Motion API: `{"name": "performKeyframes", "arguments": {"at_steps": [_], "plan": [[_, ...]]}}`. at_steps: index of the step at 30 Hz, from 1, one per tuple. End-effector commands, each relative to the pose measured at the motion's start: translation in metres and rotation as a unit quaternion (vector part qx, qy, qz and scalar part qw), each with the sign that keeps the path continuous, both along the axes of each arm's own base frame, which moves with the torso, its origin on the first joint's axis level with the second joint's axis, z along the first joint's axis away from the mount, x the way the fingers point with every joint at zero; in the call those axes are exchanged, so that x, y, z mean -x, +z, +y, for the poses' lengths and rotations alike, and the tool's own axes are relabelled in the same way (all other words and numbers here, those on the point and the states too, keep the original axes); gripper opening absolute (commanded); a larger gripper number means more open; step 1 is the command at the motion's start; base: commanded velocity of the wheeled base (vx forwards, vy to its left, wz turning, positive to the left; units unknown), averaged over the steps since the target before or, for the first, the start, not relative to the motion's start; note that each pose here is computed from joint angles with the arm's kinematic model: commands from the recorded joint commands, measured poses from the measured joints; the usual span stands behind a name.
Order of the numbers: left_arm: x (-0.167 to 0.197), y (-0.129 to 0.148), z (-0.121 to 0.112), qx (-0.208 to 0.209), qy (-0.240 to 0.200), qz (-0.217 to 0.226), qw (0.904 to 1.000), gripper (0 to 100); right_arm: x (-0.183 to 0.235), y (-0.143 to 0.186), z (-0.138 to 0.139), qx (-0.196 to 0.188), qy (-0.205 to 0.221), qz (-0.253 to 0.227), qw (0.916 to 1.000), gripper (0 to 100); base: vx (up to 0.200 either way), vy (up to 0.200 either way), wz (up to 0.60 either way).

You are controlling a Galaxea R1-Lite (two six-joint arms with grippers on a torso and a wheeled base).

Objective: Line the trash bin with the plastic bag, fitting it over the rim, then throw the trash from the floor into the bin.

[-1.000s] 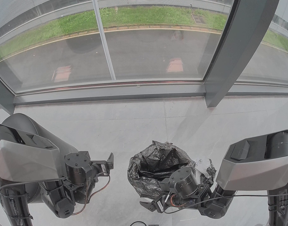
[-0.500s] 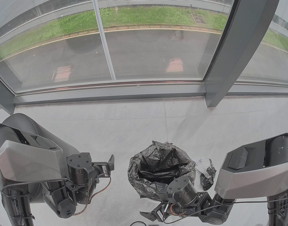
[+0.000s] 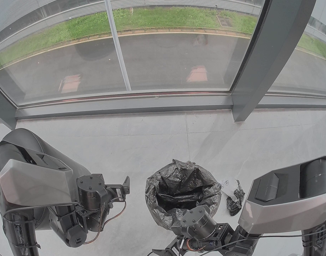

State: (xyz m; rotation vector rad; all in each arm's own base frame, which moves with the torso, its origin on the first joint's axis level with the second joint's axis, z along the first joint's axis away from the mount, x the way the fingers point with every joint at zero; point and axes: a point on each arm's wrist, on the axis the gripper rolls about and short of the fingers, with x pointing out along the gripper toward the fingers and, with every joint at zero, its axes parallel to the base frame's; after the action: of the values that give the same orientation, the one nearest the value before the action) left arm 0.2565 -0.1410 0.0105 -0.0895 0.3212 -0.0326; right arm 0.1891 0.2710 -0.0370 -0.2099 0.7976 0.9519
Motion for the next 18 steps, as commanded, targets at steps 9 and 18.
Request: {"name": "performKeyframes", "arguments": {"at_steps": [9,18], "plan": [[-0.001,-0.006,0.0,-0.004,0.0,0.007,1.0,100,-0.001,-0.004,0.001,0.002,-0.002,0.003,1.0,100,0.0,0.0,0.0],[-0.001,-0.005,0.0,-0.003,0.0,0.006,1.0,100,-0.009,0.009,0.005,-0.037,-0.031,0.001,0.9988,100,0.0,0.0,0.0]]}}
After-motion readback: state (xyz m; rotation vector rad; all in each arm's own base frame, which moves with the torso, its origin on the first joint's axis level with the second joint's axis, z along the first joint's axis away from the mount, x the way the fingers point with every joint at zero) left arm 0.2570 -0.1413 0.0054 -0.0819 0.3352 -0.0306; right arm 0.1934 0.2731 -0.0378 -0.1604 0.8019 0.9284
